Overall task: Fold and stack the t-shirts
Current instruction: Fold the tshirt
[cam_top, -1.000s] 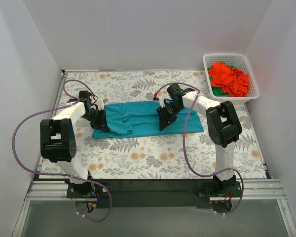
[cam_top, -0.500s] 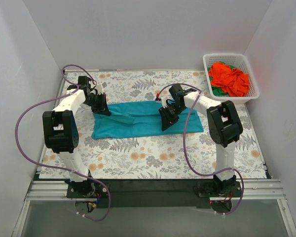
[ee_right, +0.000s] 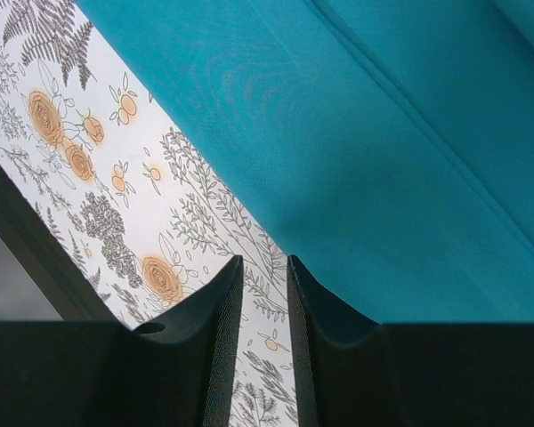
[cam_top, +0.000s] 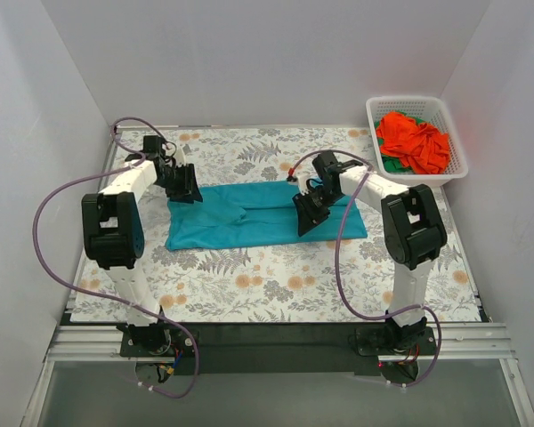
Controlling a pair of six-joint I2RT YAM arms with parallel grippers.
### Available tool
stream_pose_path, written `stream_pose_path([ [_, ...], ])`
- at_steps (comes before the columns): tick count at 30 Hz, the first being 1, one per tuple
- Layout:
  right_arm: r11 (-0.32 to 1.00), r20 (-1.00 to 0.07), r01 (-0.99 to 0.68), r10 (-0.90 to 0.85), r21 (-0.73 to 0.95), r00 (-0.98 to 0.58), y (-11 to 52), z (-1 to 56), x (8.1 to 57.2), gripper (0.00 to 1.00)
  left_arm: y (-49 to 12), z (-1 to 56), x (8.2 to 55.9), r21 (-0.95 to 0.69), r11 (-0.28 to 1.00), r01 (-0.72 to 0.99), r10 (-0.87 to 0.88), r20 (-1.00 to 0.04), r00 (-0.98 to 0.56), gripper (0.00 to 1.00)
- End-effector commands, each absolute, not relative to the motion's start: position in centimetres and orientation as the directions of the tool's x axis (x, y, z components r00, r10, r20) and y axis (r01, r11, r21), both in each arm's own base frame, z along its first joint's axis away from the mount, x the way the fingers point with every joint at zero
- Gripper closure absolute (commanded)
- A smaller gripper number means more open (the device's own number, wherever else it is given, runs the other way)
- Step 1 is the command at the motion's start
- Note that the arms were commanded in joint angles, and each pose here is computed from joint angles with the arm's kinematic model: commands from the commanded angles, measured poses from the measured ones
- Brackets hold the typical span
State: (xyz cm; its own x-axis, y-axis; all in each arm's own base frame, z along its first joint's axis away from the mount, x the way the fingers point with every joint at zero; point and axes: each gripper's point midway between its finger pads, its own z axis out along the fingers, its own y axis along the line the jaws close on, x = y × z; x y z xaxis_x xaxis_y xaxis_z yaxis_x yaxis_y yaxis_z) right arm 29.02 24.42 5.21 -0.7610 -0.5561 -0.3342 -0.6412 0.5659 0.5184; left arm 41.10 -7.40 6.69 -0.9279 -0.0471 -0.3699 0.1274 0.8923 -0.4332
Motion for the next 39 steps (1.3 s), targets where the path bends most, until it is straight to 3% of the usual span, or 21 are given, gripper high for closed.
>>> stream_pose_path([
  [1,0.567,-0.414,-0.684,-0.544,0.459,-0.729,23.0,7.4,30.5,0.67,-6.7,11.4,41.0,-0.367,0.917,0.159,-0.058,-0.516,-0.855,0.62],
  [6,0.633,-0.435,-0.688,-0.539,0.355,-0.721,19.2,7.1,33.3,0.69,-7.1,9.9,35.8,-0.392,0.907,0.156,-0.032,-0.431,-0.902,0.66],
  [7,0.634,-0.433,-0.696,-0.552,0.339,-0.713,18.7,6.8,33.6,0.7,-7.2,9.4,35.0,-0.401,0.905,0.144,-0.033,-0.404,-0.914,0.73],
  [12,0.652,-0.378,-0.708,-0.604,0.27,-0.701,17.0,4.0,34.3,0.77,-7.8,5.6,31.7,-0.376,0.924,0.076,-0.026,-0.258,-0.966,0.85],
  [17,0.655,-0.323,-0.7,-0.622,0.284,-0.713,16.4,1.8,33.2,0.84,-6.7,3.8,32.1,-0.303,0.953,0.025,-0.052,-0.243,-0.969,1.0],
  [25,0.553,-0.262,-0.762,-0.723,0.337,-0.64,18.3,0.6,26.1,0.87,-4.0,-0.4,35.0,-0.148,0.989,-0.018,-0.052,-0.227,-0.973,1.0],
  [27,0.491,-0.266,-0.789,-0.758,0.369,-0.596,20.0,1.0,23.4,0.89,-3.9,-0.1,38.6,-0.14,0.99,0.005,-0.035,-0.276,-0.961,1.0],
  [28,0.436,-0.281,-0.814,-0.784,0.385,-0.553,21.6,1.5,21.9,0.9,-3.6,-1.9,39.7,-0.12,0.993,0.007,-0.022,-0.242,-0.97,1.0],
  [29,0.385,-0.334,-0.838,-0.788,0.387,-0.517,22.8,2.9,21.1,0.9,-3.5,0.0,43.9,-0.106,0.994,0.025,-0.011,-0.323,-0.946,1.0],
  [31,0.276,-0.426,-0.867,-0.783,0.415,-0.453,25.6,5.6,19.6,0.89,-4.1,1.3,47.9,-0.126,0.99,0.058,0.009,-0.363,-0.932,1.0],
  [32,0.24,-0.48,-0.882,-0.766,0.405,-0.429,26.6,7.5,19.4,0.89,-4.3,0.7,48.4,-0.139,0.988,0.066,0.017,-0.331,-0.944,1.0],
  [33,0.225,-0.533,-0.884,-0.728,0.41,-0.432,27.9,9.8,20.2,0.87,-5.1,4.7,52.1,-0.164,0.981,0.103,0.021,-0.439,-0.898,0.96],
  [35,0.25,-0.583,-0.882,-0.673,0.399,-0.455,28.1,12.2,22.4,0.86,-6.3,7.6,53.6,-0.216,0.966,0.143,0.019,-0.493,-0.87,0.83],
  [39,0.344,-0.614,-0.885,-0.638,0.313,-0.465,26.8,13.5,26.9,0.83,-7.4,12.5,52.3,-0.261,0.945,0.197,0.013,-0.572,-0.82,0.76],
])
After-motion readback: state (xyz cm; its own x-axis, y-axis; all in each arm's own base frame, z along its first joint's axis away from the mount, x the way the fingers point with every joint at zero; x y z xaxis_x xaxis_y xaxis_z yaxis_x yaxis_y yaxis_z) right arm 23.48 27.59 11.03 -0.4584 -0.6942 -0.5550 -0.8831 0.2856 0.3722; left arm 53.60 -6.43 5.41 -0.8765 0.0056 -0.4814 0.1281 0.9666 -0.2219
